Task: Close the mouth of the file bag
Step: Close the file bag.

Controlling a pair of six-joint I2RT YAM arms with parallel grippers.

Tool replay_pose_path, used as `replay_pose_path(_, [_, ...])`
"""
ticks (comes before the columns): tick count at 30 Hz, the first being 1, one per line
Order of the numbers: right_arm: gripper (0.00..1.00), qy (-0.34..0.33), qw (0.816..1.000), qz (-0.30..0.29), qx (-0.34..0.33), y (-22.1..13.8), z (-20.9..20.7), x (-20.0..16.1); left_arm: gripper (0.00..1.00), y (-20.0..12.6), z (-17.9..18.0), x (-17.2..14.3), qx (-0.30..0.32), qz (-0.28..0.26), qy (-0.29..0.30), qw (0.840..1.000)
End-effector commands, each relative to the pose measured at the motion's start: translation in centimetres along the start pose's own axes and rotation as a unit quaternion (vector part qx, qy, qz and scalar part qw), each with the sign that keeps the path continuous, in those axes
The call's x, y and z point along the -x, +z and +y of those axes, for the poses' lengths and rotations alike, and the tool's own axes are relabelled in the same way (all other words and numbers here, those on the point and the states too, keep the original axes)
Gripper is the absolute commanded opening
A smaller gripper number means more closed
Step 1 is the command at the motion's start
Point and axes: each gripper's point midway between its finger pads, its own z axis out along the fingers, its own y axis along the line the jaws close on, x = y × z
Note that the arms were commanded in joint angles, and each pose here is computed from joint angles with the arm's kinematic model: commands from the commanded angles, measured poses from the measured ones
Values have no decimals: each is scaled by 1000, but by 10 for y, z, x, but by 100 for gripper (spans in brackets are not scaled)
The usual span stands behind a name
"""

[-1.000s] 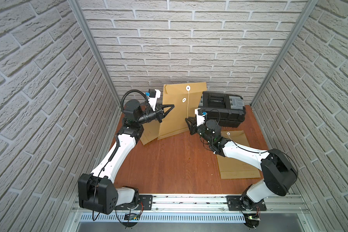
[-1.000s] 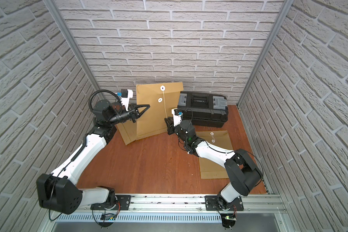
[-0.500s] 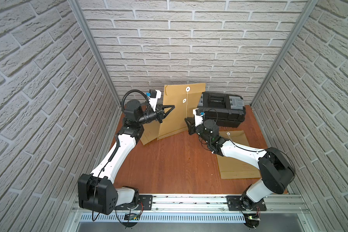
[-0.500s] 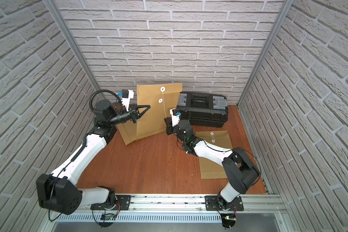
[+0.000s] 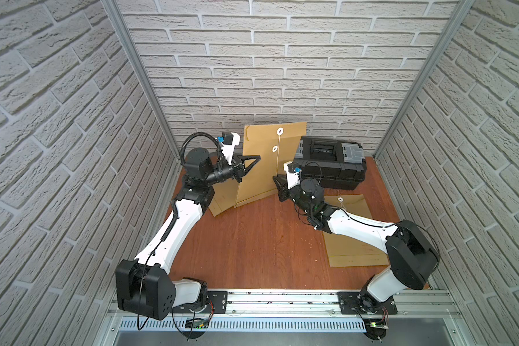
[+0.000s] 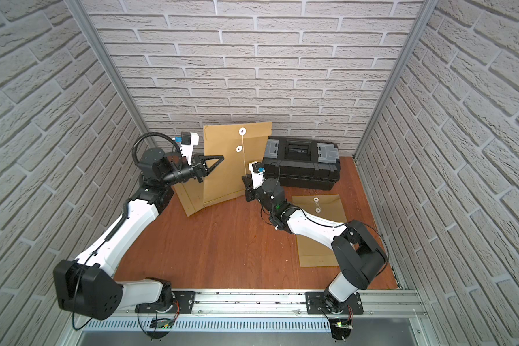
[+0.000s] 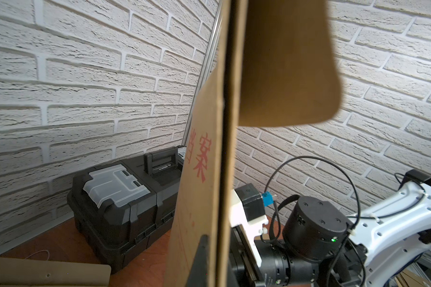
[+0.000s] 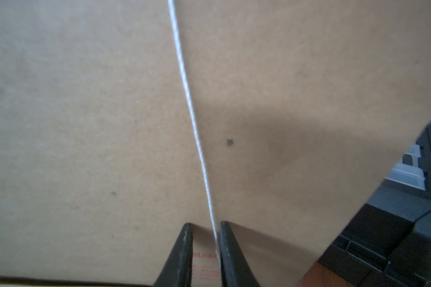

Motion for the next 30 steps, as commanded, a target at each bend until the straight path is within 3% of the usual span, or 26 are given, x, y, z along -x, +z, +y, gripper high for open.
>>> replay_pose_path(1, [22, -8, 1000, -19, -10, 4, 1, 16, 0, -2, -25, 30, -28, -31, 41, 998])
replay_pose_path(19, [3, -52, 998, -26, -20, 4, 8, 26, 0, -1, -18, 27, -10, -27, 30, 999])
replay_pose_path(30, [3, -201, 979, 16, 37, -23, 84, 16, 0, 1, -8, 8, -12, -4, 7, 1000])
